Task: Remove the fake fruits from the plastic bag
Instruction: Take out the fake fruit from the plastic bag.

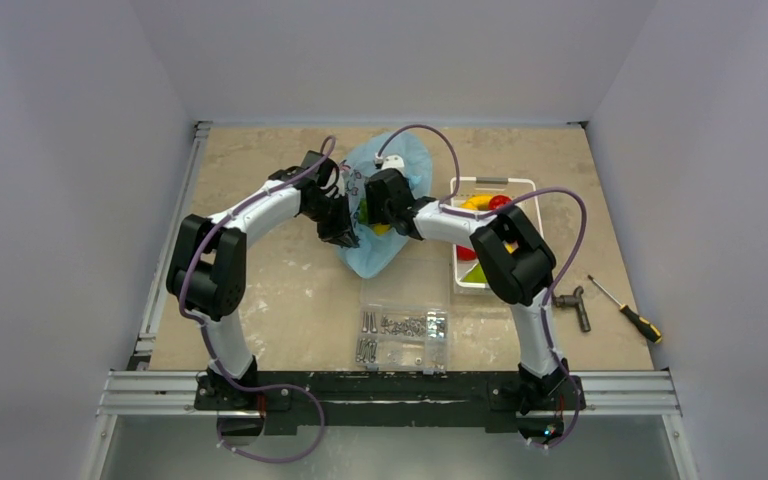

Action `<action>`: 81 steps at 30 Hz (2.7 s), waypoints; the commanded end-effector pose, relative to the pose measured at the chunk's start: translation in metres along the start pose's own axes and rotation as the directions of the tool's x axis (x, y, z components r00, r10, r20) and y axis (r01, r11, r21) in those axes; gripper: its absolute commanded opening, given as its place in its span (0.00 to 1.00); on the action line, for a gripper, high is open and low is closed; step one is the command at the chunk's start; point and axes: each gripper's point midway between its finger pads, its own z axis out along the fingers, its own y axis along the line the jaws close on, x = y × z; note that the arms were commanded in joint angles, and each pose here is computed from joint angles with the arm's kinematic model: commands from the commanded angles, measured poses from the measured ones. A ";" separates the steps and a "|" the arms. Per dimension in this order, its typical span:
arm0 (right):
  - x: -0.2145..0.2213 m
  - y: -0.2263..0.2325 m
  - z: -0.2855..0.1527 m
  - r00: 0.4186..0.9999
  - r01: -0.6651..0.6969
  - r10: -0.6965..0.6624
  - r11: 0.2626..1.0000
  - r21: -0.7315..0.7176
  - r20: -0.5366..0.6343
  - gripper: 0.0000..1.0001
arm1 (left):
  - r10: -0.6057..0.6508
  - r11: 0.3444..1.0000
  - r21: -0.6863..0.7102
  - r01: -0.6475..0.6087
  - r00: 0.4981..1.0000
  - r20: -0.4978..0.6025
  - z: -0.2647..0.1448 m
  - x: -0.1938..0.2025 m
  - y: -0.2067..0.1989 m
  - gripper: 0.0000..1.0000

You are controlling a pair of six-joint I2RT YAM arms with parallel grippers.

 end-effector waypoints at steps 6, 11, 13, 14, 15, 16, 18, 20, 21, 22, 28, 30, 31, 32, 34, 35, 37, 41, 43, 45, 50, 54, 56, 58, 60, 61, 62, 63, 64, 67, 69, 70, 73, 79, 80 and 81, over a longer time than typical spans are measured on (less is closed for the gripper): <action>-0.020 0.000 0.000 0.999 -0.025 0.023 0.999 0.030 0.045 0.42 | 0.031 0.998 0.046 -0.033 0.999 0.035 -0.011 -0.009 -0.016 0.00; -0.028 0.005 -0.001 0.998 -0.030 0.029 0.999 0.015 0.054 0.30 | 0.031 0.998 0.051 -0.033 0.999 0.034 -0.011 -0.009 -0.017 0.00; -0.037 0.008 -0.004 0.997 -0.039 0.038 0.999 0.003 0.070 0.27 | 0.034 0.998 0.049 -0.035 0.999 0.037 -0.012 -0.009 -0.017 0.00; -0.043 0.011 -0.007 0.996 -0.046 0.047 0.999 -0.012 0.081 0.26 | 0.033 0.998 0.049 -0.035 0.999 0.036 -0.012 -0.009 -0.017 0.00; -0.050 0.015 -0.011 0.994 -0.059 0.062 0.998 -0.035 0.090 0.25 | 0.032 0.998 0.050 -0.033 0.999 0.034 -0.011 -0.008 -0.017 0.00; -0.055 0.018 -0.015 0.993 -0.066 0.070 0.997 -0.046 0.099 0.24 | 0.030 0.998 0.053 -0.032 0.999 0.031 -0.011 -0.008 -0.017 0.00; -0.068 0.020 -0.022 0.989 -0.080 0.087 0.995 -0.059 0.120 0.21 | 0.032 0.998 0.056 -0.033 0.999 0.034 -0.012 -0.009 -0.018 0.00; -0.080 0.022 -0.029 0.985 -0.091 0.101 0.993 -0.069 0.143 0.19 | 0.032 0.998 0.055 -0.034 0.999 0.035 -0.012 -0.009 -0.018 0.00; -0.085 0.023 -0.032 0.983 -0.097 0.107 0.993 -0.073 0.152 0.19 | 0.034 0.998 0.054 -0.036 0.999 0.037 -0.013 -0.009 -0.018 0.00; -0.088 0.024 -0.034 0.982 -0.098 0.108 0.992 -0.074 0.155 0.18 | 0.035 0.998 0.055 -0.037 0.999 0.037 -0.013 -0.009 -0.019 0.00; -0.097 0.009 -0.041 0.979 -0.101 0.102 0.995 -0.014 0.176 0.15 | 0.034 0.998 0.054 -0.036 0.999 0.036 -0.013 -0.009 -0.019 0.00; -0.102 -0.001 -0.039 0.978 -0.089 0.085 0.996 0.014 0.191 0.15 | 0.034 0.998 0.053 -0.036 0.999 0.037 -0.013 -0.009 -0.018 0.00; -0.104 -0.006 -0.037 0.977 -0.084 0.078 0.996 0.026 0.197 0.15 | 0.032 0.998 0.053 -0.034 0.999 0.035 -0.012 -0.009 -0.018 0.00; -0.107 -0.011 -0.034 0.976 -0.077 0.066 0.996 0.042 0.206 0.15 | 0.032 0.998 0.052 -0.034 0.999 0.033 -0.012 -0.008 -0.017 0.00; -0.112 -0.020 -0.029 0.976 -0.057 0.040 0.996 0.073 0.216 0.15 | 0.032 0.998 0.051 -0.033 0.999 0.033 -0.011 -0.008 -0.017 0.00; -0.113 -0.024 -0.026 0.976 -0.044 0.024 0.995 0.089 0.215 0.15 | 0.032 0.998 0.051 -0.034 0.999 0.033 -0.011 -0.008 -0.017 0.00; -0.117 -0.031 -0.024 0.975 -0.025 0.000 0.993 0.113 0.221 0.15 | 0.033 0.998 0.046 -0.035 0.999 0.034 -0.012 -0.008 -0.016 0.00; -0.119 -0.039 -0.021 0.973 0.012 -0.047 0.988 0.155 0.227 0.15 | 0.034 0.998 0.045 -0.036 0.999 0.032 -0.011 -0.008 -0.016 0.00; -0.118 -0.043 -0.020 0.972 0.025 -0.064 0.985 0.173 0.224 0.14 | 0.032 0.998 0.047 -0.033 0.999 0.030 -0.010 -0.008 -0.016 0.00; -0.115 -0.042 -0.022 0.975 0.038 -0.073 0.986 0.165 0.212 0.14 | 0.031 0.998 0.047 -0.032 0.999 0.028 -0.009 -0.008 -0.016 0.00; -0.104 -0.040 -0.025 0.981 0.069 -0.092 0.988 0.138 0.170 0.14 | 0.032 0.998 0.047 -0.033 0.999 0.030 -0.010 -0.008 -0.016 0.00; -0.101 -0.059 -0.033 0.979 0.098 -0.134 0.971 0.219 0.157 0.14 | 0.036 0.998 0.043 -0.037 0.999 0.030 -0.011 -0.008 -0.015 0.00; -0.107 -0.079 -0.035 0.973 0.104 -0.157 0.953 0.283 0.171 0.15 | 0.037 0.999 0.039 -0.038 0.999 0.037 -0.012 -0.009 -0.015 0.00; -0.113 -0.092 -0.033 0.972 0.092 -0.149 0.952 0.293 0.180 0.15 | 0.036 0.999 0.039 -0.037 0.999 0.036 -0.012 -0.009 -0.015 0.00; -0.117 -0.099 -0.029 0.970 0.097 -0.157 0.949 0.300 0.184 0.15 | 0.035 0.998 0.044 -0.036 0.999 0.032 -0.011 -0.008 -0.016 0.00; -0.118 -0.099 -0.027 0.971 0.101 -0.158 0.950 0.296 0.177 0.14 | 0.033 0.998 0.045 -0.034 0.999 0.031 -0.011 -0.008 -0.016 0.00; -0.118 -0.097 -0.028 0.973 0.101 -0.154 0.953 0.285 0.171 0.14 | 0.034 0.998 0.045 -0.035 0.999 0.032 -0.011 -0.009 -0.016 0.00; -0.116 -0.094 -0.029 0.976 0.098 -0.144 0.960 0.261 0.164 0.14 | 0.035 0.998 0.043 -0.037 0.999 0.032 -0.011 -0.008 -0.015 0.00; -0.115 -0.090 -0.032 0.977 0.093 -0.135 0.967 0.235 0.166 0.14 | 0.035 0.998 0.042 -0.037 0.999 0.034 -0.012 -0.009 -0.015 0.00; -0.109 -0.073 -0.041 0.982 0.079 -0.098 0.989 0.122 0.159 0.14 | 0.034 0.998 0.046 -0.035 0.999 0.034 -0.011 -0.009 -0.016 0.00; -0.099 -0.059 -0.047 0.991 0.052 -0.055 0.998 0.035 0.118 0.14 | 0.033 0.998 0.048 -0.035 0.999 0.032 -0.011 -0.009 -0.016 0.00; -0.093 -0.051 -0.052 0.995 0.042 -0.040 0.999 -0.014 0.093 0.14 | 0.033 0.998 0.050 -0.034 0.999 0.030 -0.011 -0.009 -0.017 0.00; -0.073 -0.032 -0.066 1.000 0.016 -0.018 0.991 -0.134 -0.013 0.14 | 0.032 0.998 0.052 -0.034 0.999 0.032 -0.011 -0.009 -0.017 0.00; -0.025 -0.017 -0.097 0.965 -0.040 -0.023 0.971 -0.235 -0.261 0.13 | 0.030 0.998 0.056 -0.032 0.999 0.033 -0.012 -0.009 -0.018 0.00; -0.015 -0.016 -0.102 0.957 -0.041 -0.033 0.969 -0.245 -0.290 0.12 | 0.033 0.998 0.057 -0.035 0.999 0.033 -0.012 -0.009 -0.019 0.00; -0.007 -0.014 -0.107 0.949 -0.038 -0.045 0.965 -0.258 -0.311 0.12 | 0.033 0.998 0.057 -0.035 0.999 0.034 -0.012 -0.009 -0.019 0.00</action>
